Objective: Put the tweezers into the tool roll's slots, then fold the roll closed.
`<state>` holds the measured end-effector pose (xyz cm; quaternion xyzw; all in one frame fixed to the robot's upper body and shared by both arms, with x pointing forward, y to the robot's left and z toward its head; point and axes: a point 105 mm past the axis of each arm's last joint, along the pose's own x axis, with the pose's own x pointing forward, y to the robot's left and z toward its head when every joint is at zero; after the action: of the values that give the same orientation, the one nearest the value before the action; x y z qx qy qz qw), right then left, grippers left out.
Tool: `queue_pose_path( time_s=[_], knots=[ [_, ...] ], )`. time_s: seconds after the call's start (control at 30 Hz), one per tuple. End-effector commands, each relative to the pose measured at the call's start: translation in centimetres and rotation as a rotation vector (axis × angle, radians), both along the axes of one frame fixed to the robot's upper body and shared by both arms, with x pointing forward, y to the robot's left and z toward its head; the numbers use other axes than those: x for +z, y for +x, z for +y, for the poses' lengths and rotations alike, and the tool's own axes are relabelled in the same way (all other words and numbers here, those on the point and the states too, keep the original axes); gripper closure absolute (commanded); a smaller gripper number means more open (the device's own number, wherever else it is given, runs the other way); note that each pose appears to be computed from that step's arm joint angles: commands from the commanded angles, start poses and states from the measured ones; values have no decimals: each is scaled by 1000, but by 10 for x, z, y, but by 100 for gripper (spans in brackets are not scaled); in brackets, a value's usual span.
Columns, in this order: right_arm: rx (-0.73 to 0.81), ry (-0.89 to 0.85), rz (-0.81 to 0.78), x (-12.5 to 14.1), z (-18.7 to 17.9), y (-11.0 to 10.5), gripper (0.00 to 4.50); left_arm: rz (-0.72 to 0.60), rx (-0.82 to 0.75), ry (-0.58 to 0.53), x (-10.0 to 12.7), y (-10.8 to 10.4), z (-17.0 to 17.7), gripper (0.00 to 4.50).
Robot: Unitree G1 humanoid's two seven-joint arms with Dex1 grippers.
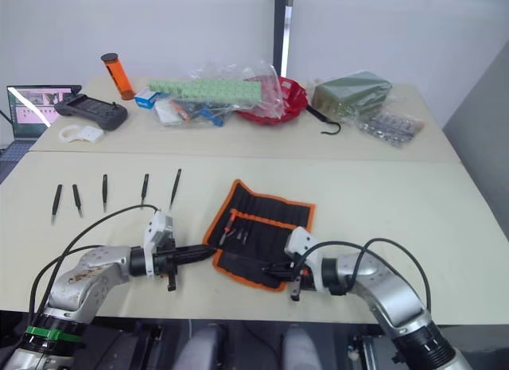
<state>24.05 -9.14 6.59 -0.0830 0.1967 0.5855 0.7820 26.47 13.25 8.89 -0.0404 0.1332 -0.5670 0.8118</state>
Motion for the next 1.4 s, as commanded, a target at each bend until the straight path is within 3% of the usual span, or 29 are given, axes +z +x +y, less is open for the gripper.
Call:
queue_pose_path(
  time_s=[0.03, 0.17, 0.43, 0.67, 0.97, 1.2, 1.33, 1.4],
  knots=[
    [-1, -27, 17, -4, -5, -3, 450, -110, -21, -45, 28, 2, -13, 446],
    [21, -18, -10, 8, -4, -3, 450, -161, -101, -37, 38, -7, -37, 446],
    [57, -13, -49, 28, 7, 3, 450, -297, -156, 229, 2, -5, -57, 446],
    [68, 8, -72, 30, 19, 17, 450, -322, -139, 267, -3, 0, -54, 446],
    [33, -19, 12, -4, 4, 18, 450, -307, -121, 278, -9, 3, -49, 446],
    [-53, -39, 36, 4, -46, 5, 450, -287, -130, 304, -16, 1, -43, 446],
    [9, -6, 31, 12, -37, -7, 450, -288, -136, 316, -18, 3, -44, 446],
    [15, 41, 10, 22, -26, -3, 450, -291, -142, 316, -18, 2, -45, 446]
  ],
)
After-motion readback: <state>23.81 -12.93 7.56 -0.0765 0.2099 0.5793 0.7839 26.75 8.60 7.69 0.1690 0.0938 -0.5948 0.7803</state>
